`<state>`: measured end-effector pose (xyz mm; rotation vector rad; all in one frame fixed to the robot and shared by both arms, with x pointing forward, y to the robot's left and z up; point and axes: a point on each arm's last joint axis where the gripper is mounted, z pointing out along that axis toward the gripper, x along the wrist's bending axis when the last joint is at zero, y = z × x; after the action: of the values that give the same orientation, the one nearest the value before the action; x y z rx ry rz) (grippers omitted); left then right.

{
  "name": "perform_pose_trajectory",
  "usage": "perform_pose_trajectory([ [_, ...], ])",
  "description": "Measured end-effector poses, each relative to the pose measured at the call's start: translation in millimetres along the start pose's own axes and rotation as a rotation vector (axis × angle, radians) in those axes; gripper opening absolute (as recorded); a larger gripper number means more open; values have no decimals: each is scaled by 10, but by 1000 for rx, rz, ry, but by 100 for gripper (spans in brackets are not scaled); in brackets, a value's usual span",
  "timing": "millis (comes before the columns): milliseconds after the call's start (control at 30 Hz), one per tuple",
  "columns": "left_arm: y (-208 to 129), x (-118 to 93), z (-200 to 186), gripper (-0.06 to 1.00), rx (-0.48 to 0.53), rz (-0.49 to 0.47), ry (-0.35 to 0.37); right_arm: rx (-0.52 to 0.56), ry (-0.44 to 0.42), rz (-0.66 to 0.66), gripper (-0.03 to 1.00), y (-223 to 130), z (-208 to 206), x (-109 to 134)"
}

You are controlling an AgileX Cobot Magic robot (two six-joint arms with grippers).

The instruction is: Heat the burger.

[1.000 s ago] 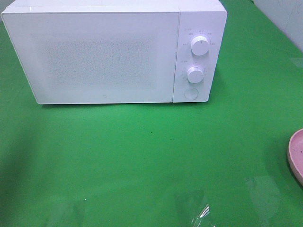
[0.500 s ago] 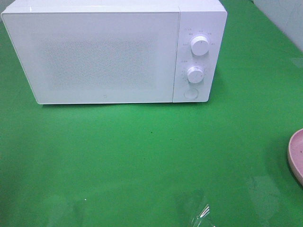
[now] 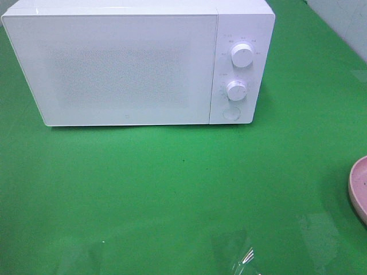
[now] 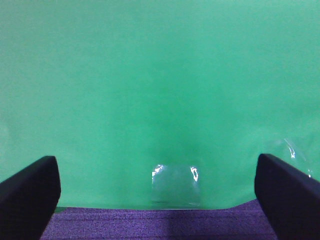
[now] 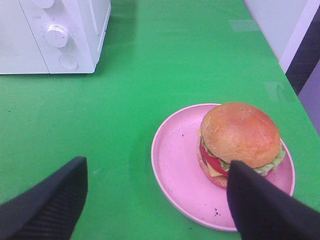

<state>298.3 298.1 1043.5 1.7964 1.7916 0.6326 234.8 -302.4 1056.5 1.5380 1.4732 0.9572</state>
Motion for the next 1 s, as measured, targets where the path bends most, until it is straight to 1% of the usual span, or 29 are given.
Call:
perform_pose_trajectory([
  [67, -34, 2, -62, 99, -44, 5, 8, 0, 0, 0, 76, 0, 0, 0],
  [167, -45, 0, -81, 99, -58, 6, 8, 0, 0, 0, 76, 0, 0, 0],
  [200, -70, -3, -123, 99, -89, 8, 9, 0, 0, 0, 76, 0, 0, 0],
  [233, -70, -3, -123, 99, -89, 8, 9, 0, 0, 0, 76, 0, 0, 0],
  [300, -113, -14, -187, 99, -138, 24, -1, 0, 0, 0, 76, 0, 0, 0],
  [400, -140, -19, -225, 99, -168, 31, -6, 0, 0, 0, 76, 0, 0, 0],
  [467, -199, -24, -299, 99, -227, 37, -8, 0, 0, 0, 76, 0, 0, 0],
  [567, -213, -25, -316, 99, -241, 38, -8, 0, 0, 0, 76, 0, 0, 0],
  [600, -254, -27, -361, 99, -280, 41, -8, 0, 0, 0, 76, 0, 0, 0],
  [633, -254, -27, -361, 99, -280, 41, -8, 0, 0, 0, 76, 0, 0, 0],
  [700, -353, -31, -458, 99, -368, 45, -6, 0, 0, 0, 76, 0, 0, 0],
  [733, -353, -31, -458, 99, -368, 45, -6, 0, 0, 0, 76, 0, 0, 0],
  [833, -406, -33, -503, 99, -411, 47, -6, 0, 0, 0, 76, 0, 0, 0],
  [1000, -413, -33, -507, 99, -415, 47, -5, 0, 0, 0, 76, 0, 0, 0],
])
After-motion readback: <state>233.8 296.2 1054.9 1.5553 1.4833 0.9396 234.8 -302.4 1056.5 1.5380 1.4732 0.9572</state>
